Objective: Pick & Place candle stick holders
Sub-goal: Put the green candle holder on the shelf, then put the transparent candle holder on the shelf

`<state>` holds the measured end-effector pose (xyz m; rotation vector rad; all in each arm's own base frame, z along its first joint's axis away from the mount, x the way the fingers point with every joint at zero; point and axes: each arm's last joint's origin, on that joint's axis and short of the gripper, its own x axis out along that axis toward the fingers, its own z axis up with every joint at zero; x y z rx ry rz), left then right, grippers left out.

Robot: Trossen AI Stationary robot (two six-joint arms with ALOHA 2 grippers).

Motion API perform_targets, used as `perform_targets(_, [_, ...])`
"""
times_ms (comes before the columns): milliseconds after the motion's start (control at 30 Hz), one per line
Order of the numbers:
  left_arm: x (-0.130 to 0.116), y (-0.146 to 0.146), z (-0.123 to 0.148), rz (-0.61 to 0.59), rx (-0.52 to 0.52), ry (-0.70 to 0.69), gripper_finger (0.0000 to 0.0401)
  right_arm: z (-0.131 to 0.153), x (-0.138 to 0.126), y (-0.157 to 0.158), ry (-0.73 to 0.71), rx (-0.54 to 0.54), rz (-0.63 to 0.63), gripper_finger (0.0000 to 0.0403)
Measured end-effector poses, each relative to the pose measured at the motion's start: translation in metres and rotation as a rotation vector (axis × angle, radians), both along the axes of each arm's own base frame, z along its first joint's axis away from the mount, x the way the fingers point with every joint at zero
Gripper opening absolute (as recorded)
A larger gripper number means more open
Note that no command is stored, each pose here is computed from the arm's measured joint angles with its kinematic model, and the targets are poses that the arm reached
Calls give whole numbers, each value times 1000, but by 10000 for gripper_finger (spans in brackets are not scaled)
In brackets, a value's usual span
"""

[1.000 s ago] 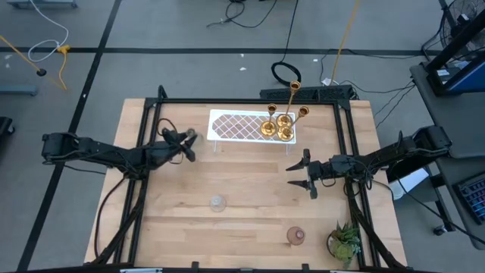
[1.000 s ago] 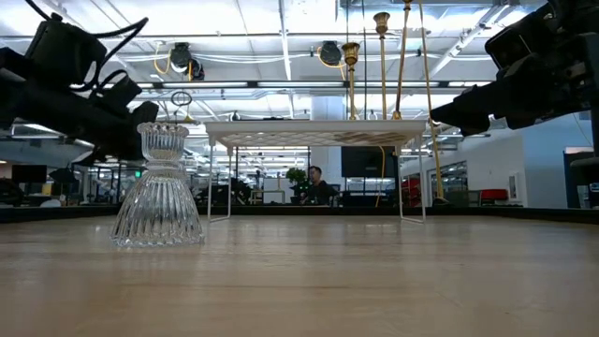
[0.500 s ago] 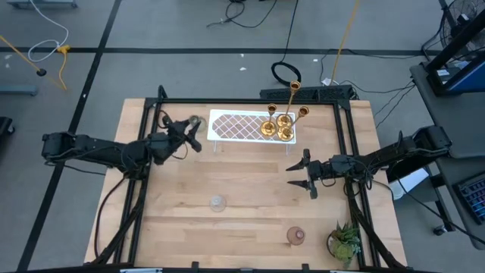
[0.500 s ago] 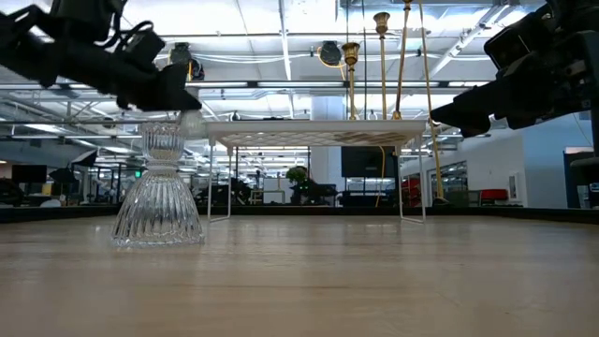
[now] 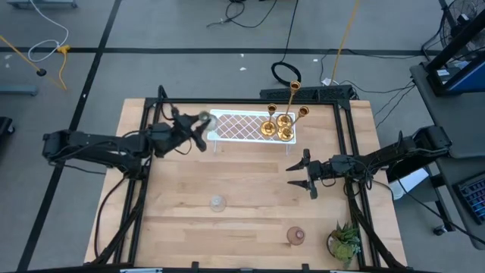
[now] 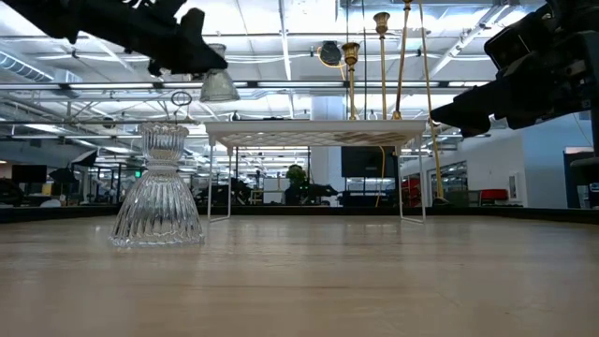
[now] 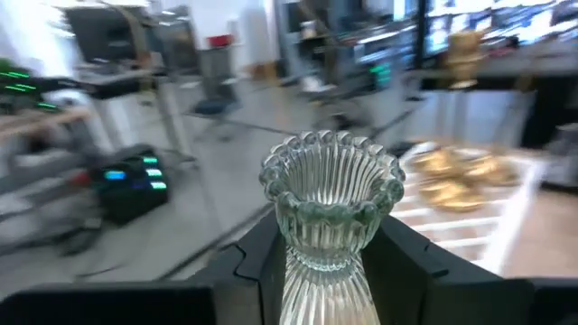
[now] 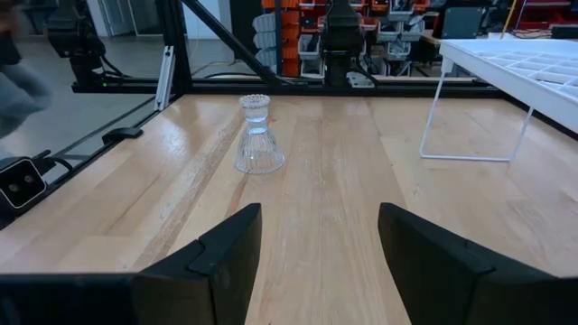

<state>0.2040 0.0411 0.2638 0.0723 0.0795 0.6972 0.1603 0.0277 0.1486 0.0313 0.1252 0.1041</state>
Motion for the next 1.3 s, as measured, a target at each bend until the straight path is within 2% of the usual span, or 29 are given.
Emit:
perform_targets(167, [18, 0, -15, -107, -61, 10, 143, 1, 0, 0, -16, -7, 1, 215])
perform_targets(400, [38, 12, -33, -70, -41, 6, 131, 7, 1, 0, -69, 6, 1, 215])
perform_targets(767, [38, 23, -43, -37, -95, 65, 157, 6, 1, 0, -64, 4, 1, 215])
perform_targets(933, [37, 23, -42, -44, -47, 101, 168, 6, 1, 0, -63, 4, 1, 215])
perform_targets(1100, [34, 20, -42, -56, -9, 153, 200, 6, 1, 0, -65, 4, 1, 215])
perform_targets(1300, [25, 10, -25, -89, 39, 114, 241, 6, 1, 0, -69, -24, 4, 215])
